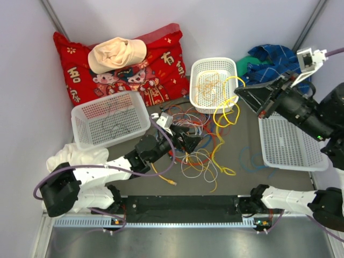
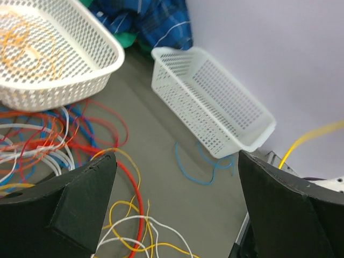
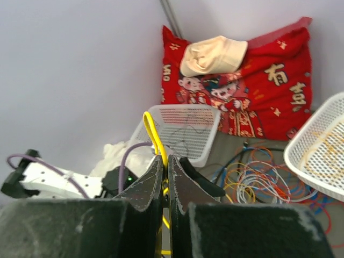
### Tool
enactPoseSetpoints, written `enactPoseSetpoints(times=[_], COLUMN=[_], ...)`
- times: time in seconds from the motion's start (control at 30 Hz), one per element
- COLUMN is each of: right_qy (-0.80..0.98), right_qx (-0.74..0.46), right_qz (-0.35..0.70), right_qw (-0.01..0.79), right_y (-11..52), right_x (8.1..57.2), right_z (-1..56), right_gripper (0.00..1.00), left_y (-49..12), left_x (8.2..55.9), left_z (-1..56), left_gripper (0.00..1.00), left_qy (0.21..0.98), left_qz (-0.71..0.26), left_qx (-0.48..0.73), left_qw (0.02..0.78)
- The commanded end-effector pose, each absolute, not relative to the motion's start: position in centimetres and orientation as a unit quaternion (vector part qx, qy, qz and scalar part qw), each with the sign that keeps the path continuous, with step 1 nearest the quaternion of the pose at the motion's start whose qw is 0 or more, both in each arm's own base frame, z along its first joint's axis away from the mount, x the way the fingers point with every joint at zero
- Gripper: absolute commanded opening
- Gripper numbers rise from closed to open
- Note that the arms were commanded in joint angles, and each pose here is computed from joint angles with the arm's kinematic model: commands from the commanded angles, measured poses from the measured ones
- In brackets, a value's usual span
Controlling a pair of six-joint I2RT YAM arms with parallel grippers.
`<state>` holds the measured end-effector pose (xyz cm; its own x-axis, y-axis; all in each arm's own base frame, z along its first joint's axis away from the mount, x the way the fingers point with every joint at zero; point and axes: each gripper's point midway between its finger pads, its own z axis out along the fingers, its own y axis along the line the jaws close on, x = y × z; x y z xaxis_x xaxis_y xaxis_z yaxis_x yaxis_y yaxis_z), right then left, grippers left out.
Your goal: Untangle the cables
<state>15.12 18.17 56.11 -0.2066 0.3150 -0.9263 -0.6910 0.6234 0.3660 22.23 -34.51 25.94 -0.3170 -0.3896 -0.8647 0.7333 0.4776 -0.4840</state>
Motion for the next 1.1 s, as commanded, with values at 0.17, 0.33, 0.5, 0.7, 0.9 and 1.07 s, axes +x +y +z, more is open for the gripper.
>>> enactPoseSetpoints(times=[0.17, 0.33, 0.5, 0.7, 0.9, 1.07], right_qy=[0.694, 0.688, 0.654, 0.646, 0.667, 0.727], right_qx=[-0.062, -0.003, 0.04, 0.103, 0.133, 0.128], right_qz=[0.285, 0.284, 0.285, 0.213, 0.191, 0.164], right_qw=[0.658, 0.668, 0.699, 0.725, 0.708, 0.654], right_y=[17.1, 17.2, 16.7, 14.3, 13.5, 14.6], right_x=[22.5, 28.2, 32.9, 41.8, 47.5, 50.4], right_z=[54.2, 55.3, 58.7, 56.9, 52.1, 44.9], right_gripper=[0.0, 0.0, 0.0, 0.0, 0.0, 0.0], left_y=[-29.6, -24.7, -21.8, -20.2, -20.3, -20.6], left_x=[21.7, 20.6, 19.7, 19.3, 18.9, 18.8], left_z=[20.3, 18.7, 19.0, 18.4, 17.1, 16.2], left_gripper=[0.99, 0.99, 0.99, 0.99, 0.99, 0.99], left_qy=[0.736, 0.754, 0.74, 0.737, 0.742, 0.744], left_qz=[-0.44, -0.406, -0.409, -0.402, -0.411, -0.418], left_qx=[0.032, -0.025, -0.058, -0.074, -0.08, -0.083], left_qw=[0.514, 0.515, 0.531, 0.539, 0.523, 0.515])
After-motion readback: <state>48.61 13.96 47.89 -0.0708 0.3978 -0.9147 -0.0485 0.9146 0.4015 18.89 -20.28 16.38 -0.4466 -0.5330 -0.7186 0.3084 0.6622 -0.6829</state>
